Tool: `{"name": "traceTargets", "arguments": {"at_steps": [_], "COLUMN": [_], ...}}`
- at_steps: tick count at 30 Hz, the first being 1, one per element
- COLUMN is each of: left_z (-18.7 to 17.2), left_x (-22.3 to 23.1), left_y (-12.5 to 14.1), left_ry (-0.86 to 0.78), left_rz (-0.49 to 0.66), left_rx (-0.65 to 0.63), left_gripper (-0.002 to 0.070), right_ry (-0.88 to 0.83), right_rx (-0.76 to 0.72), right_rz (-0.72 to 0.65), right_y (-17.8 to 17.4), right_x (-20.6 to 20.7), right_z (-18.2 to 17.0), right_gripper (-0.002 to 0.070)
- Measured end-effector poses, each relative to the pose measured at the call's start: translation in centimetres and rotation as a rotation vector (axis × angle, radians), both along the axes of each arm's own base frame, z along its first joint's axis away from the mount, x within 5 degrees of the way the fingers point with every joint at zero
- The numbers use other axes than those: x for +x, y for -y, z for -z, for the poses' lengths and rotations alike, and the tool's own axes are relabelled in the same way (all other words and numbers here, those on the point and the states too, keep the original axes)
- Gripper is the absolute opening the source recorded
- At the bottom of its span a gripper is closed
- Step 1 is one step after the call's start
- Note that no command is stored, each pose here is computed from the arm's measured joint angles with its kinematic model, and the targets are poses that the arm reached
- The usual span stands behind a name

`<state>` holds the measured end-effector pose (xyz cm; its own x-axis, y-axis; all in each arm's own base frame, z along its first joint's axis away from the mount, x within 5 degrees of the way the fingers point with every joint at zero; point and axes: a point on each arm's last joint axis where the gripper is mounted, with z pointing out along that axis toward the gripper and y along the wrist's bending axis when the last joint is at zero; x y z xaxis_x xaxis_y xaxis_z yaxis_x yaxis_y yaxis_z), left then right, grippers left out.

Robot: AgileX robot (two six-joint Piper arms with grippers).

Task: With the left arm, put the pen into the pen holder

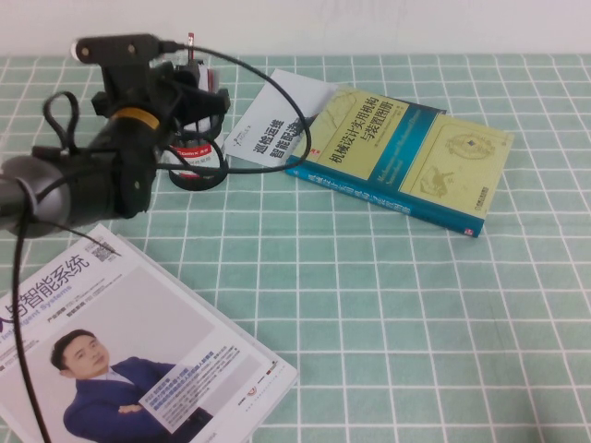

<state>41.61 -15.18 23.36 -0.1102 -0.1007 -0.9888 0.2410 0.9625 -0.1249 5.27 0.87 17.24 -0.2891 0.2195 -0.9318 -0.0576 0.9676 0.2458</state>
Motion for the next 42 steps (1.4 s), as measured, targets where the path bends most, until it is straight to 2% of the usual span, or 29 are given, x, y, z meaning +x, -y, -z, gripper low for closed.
{"name": "traceTargets", "arguments": {"at_steps": [7, 9, 14, 18, 22, 27, 34, 38, 42], "left_z": [-4.1, -6.2, -10.9, -14.0, -15.4, -14.6, -9.4, -6.4, -5.1], "left_x": [-1.8, -2.9, -6.9, -10.5, -14.5, -20.1, -26.9, -29.1, -29.8], "left_y": [-0.4, -0.7, -1.2, -2.3, -3.8, -6.0, -8.7, -9.7, -10.0], "left_ry": [-0.023, -0.036, -0.111, -0.161, -0.161, -0.145, -0.194, -0.205, -0.209], "left_rz": [0.032, 0.05, 0.123, 0.166, 0.181, 0.182, 0.184, 0.18, 0.176], "left_rx": [0.02, 0.033, 0.073, 0.097, 0.097, 0.085, 0.078, 0.108, 0.107], "left_gripper": [0.0218, 0.0182, 0.0032, 0.0004, 0.0, -0.0001, -0.0001, -0.0002, -0.0002], "right_ry": [0.0, 0.0, 0.0, 0.0, 0.0, 0.0, 0.0, 0.0, 0.0], "right_rx": [0.0, 0.0, 0.0, 0.0, 0.0, 0.0, 0.0, 0.0, 0.0], "right_rz": [0.0, 0.0, 0.0, 0.0, 0.0, 0.0, 0.0, 0.0, 0.0], "right_y": [0.0, 0.0, 0.0, 0.0, 0.0, 0.0, 0.0, 0.0, 0.0], "right_x": [0.0, 0.0, 0.0, 0.0, 0.0, 0.0, 0.0, 0.0, 0.0], "right_z": [0.0, 0.0, 0.0, 0.0, 0.0, 0.0, 0.0, 0.0, 0.0], "right_gripper": [-0.002, -0.002, -0.002, -0.002, -0.002, -0.002, -0.002, -0.002, -0.002]}}
